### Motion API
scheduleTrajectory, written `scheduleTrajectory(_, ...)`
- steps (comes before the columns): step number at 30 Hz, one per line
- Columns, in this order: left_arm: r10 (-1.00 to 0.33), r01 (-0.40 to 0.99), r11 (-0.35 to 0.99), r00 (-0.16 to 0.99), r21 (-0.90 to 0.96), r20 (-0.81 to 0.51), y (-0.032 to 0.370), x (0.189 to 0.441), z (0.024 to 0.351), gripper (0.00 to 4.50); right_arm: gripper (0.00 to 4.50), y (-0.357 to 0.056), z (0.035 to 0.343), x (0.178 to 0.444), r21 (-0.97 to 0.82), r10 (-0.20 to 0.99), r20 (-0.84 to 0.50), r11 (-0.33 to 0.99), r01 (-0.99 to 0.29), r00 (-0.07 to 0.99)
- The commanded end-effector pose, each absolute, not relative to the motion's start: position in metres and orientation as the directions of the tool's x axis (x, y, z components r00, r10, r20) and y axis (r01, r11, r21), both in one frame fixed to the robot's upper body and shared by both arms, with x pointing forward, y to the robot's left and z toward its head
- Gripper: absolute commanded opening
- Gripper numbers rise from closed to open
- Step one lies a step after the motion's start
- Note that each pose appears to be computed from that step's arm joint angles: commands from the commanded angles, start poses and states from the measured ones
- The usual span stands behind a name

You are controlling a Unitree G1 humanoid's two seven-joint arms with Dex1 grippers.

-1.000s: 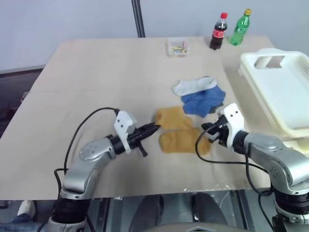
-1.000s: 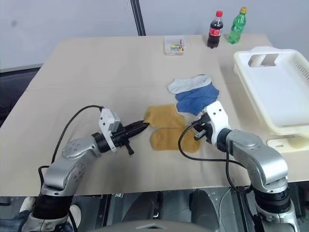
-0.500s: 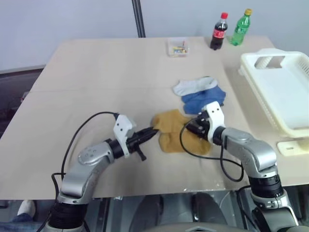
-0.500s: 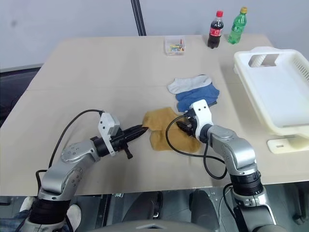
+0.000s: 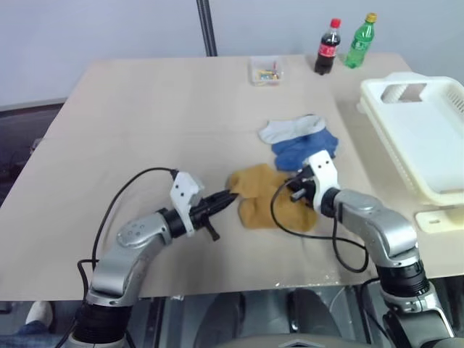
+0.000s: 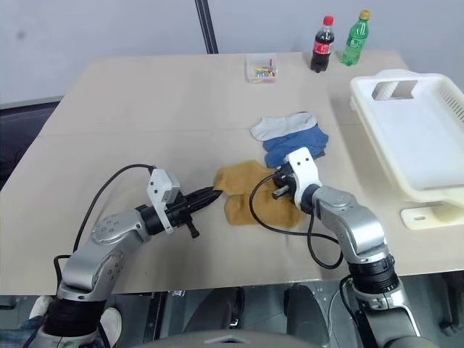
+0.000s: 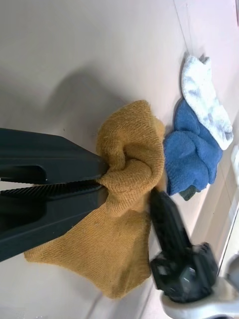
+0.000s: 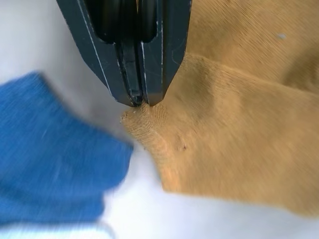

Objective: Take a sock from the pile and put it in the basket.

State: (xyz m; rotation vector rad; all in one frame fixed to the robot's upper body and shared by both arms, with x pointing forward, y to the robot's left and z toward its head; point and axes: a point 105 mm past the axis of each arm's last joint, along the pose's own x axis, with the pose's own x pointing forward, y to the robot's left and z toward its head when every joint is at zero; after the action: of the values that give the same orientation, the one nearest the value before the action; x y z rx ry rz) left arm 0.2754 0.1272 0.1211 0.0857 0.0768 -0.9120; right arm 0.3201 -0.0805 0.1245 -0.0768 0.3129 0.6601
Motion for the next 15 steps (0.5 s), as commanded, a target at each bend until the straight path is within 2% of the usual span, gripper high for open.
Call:
scheduleTrajectory(1, -0.813, 0.814, 0.574, 0.580, 0.088, -0.059, 0.123, 0.270, 0.139, 0.00, 0.08, -0.081, 0.159, 0.304, 0.027, 0.639, -0.215, 0.760, -0.650, 0.738)
scheduleTrajectory(5, -0.828, 0.829, 0.555, 0.558, 0.070, -0.048, 0.121, 0.263, 0.145, 0.00, 0.08, -0.093, 0.165, 0.282, 0.077, 0.659, -0.233, 0.746, -0.662, 0.716)
scheduleTrajectory(11, -0.862, 0.866, 0.500, 0.497, -0.012, -0.097, 0.120, 0.242, 0.138, 0.00, 0.08, -0.119, 0.130, 0.246, 0.136, 0.613, -0.396, 0.775, -0.617, 0.683)
scheduleTrajectory(15, -0.851, 0.855, 0.516, 0.507, -0.044, -0.135, 0.126, 0.241, 0.123, 0.00, 0.08, -0.124, 0.118, 0.237, 0.139, 0.581, -0.433, 0.798, -0.586, 0.689)
